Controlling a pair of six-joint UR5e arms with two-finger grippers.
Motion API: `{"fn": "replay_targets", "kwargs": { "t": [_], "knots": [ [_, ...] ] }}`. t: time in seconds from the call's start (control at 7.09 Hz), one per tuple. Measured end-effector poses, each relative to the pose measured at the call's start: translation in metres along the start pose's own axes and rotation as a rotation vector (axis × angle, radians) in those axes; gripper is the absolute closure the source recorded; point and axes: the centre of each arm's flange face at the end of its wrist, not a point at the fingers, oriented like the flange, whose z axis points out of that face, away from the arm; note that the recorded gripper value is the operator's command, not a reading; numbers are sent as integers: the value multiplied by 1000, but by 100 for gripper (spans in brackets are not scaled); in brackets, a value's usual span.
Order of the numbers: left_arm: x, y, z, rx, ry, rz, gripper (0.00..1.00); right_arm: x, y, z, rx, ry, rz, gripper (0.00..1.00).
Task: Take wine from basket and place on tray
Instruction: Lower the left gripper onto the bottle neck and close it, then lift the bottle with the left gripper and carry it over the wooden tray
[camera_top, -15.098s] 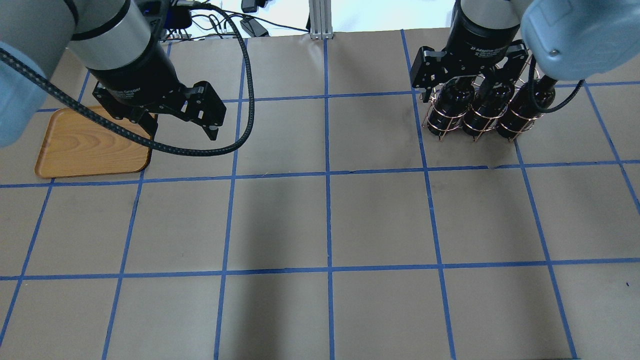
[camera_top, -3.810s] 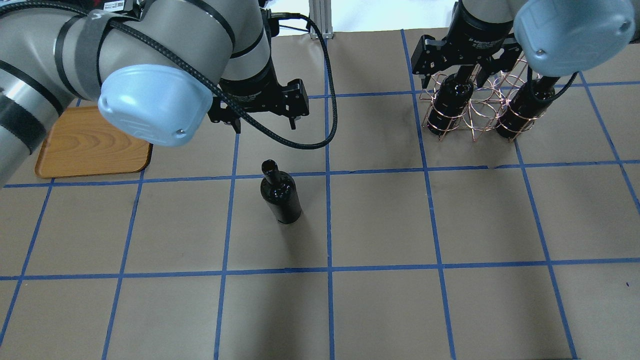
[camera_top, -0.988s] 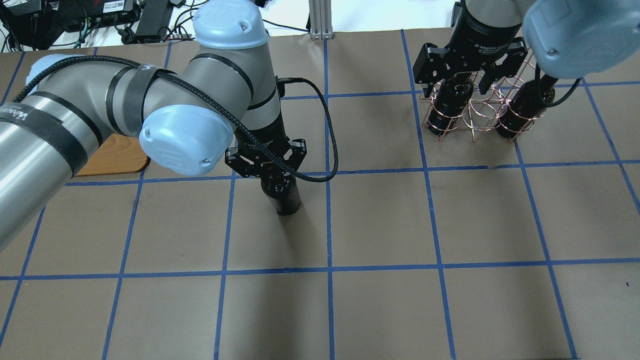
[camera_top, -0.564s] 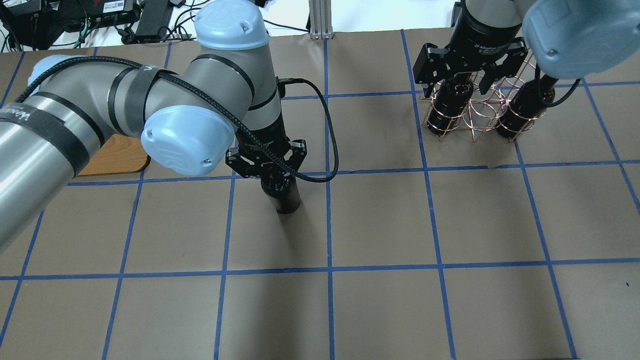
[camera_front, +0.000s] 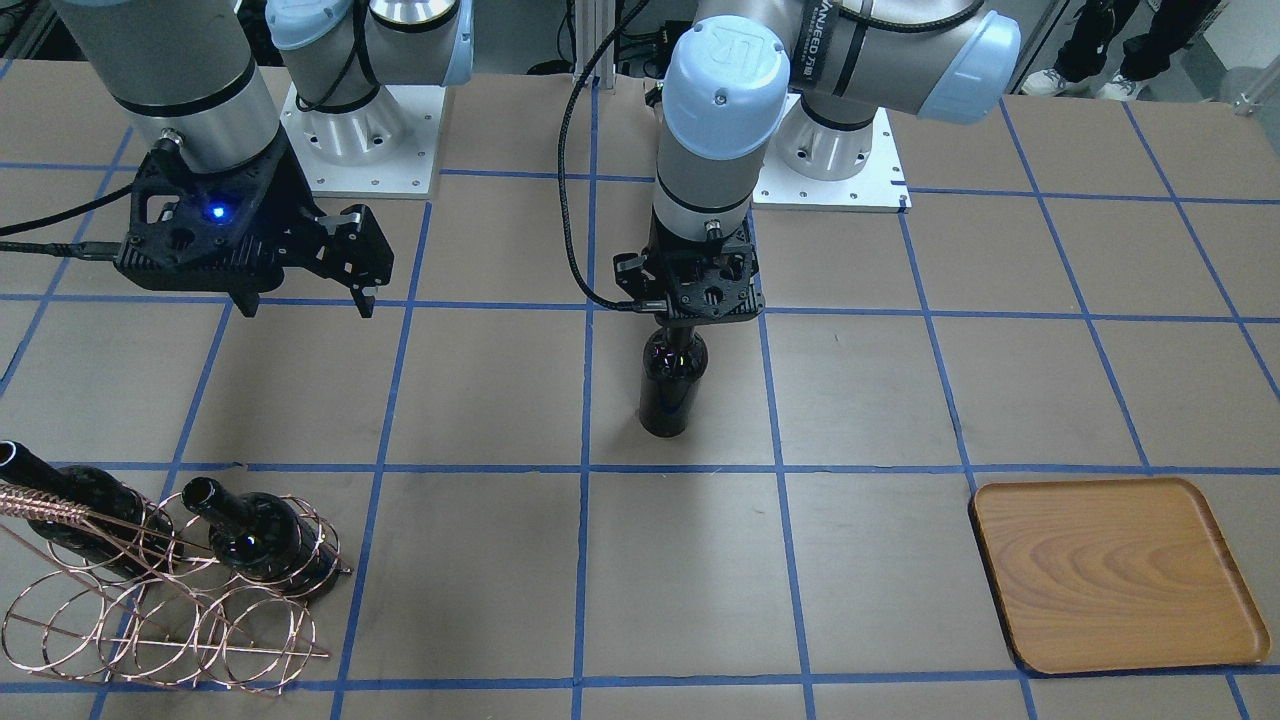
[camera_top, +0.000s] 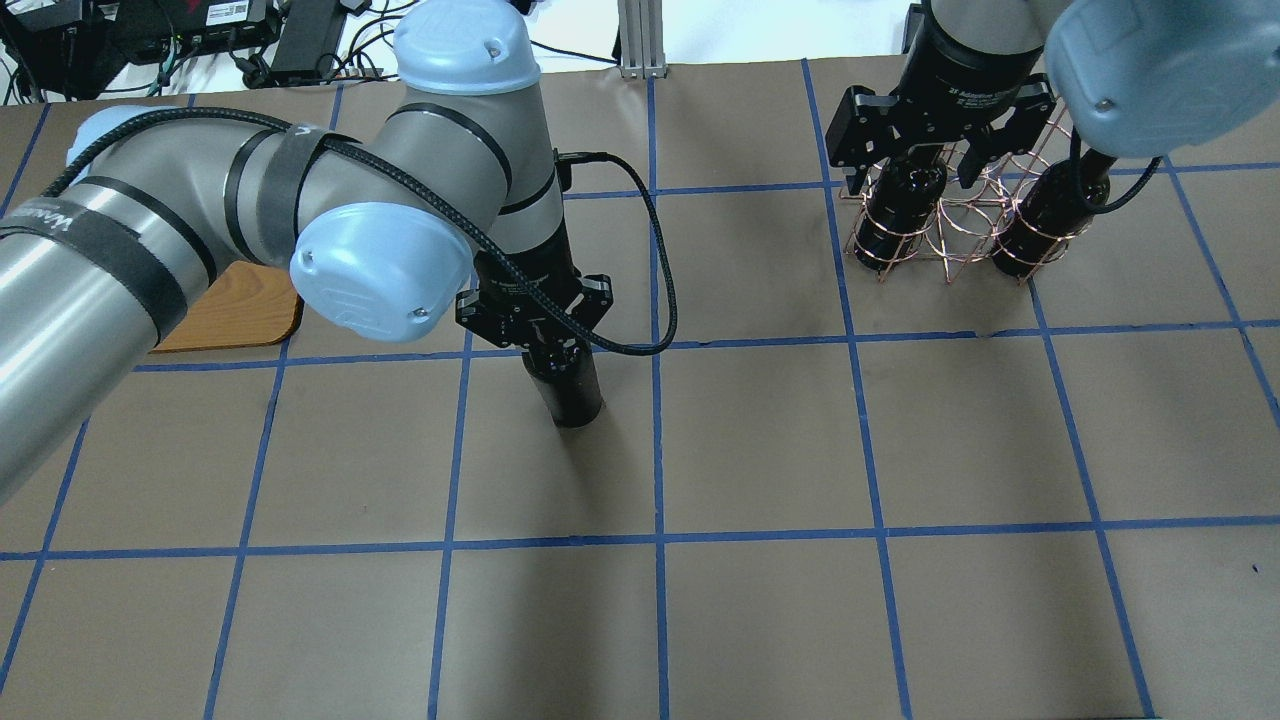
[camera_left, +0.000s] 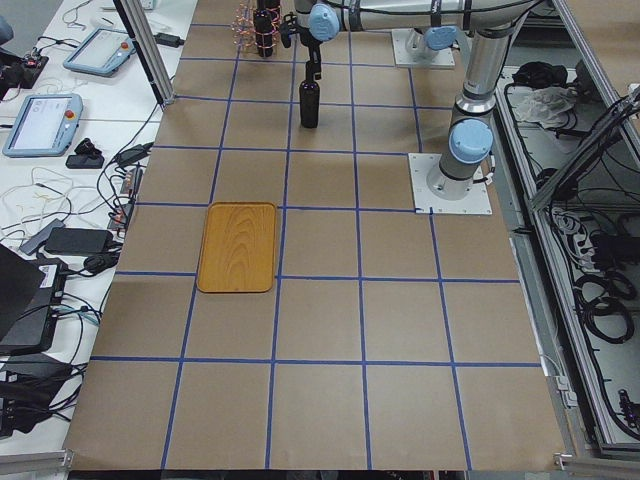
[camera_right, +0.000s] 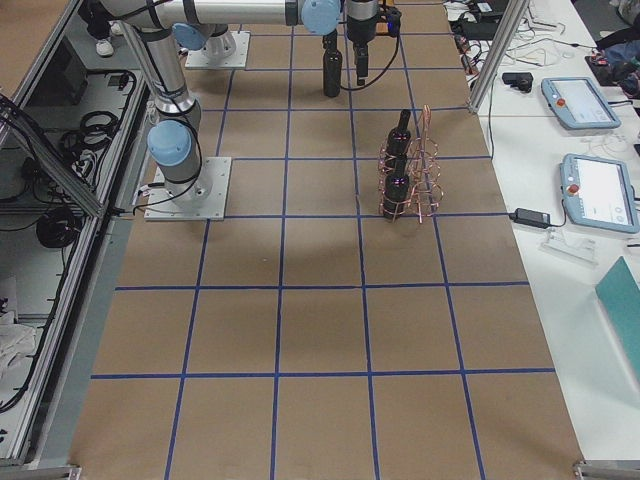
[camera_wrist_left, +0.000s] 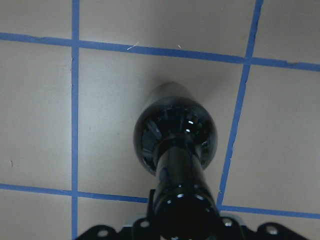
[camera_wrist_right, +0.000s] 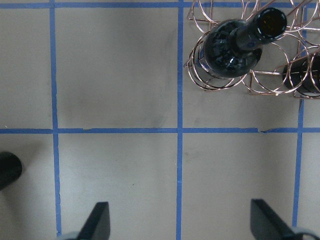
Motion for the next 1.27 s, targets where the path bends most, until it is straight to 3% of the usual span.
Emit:
{"fn": "replay_targets", "kwargs": {
  "t": [0.14, 0.42, 0.71, 1.27],
  "knots": [
    [0, -1, 0, 5, 2, 1, 30, 0, 0, 0, 1, -1, 0, 0],
    [1, -7, -5, 50, 19, 1, 26, 0, -1, -1, 6, -4, 1, 0],
    [-2, -15, -8, 94, 30, 5, 27, 0, -1, -1, 10, -5, 2, 0],
    [-8, -18, 0, 75, 21, 4, 41, 1, -2, -1, 12, 6, -2, 0]
  ]
}}
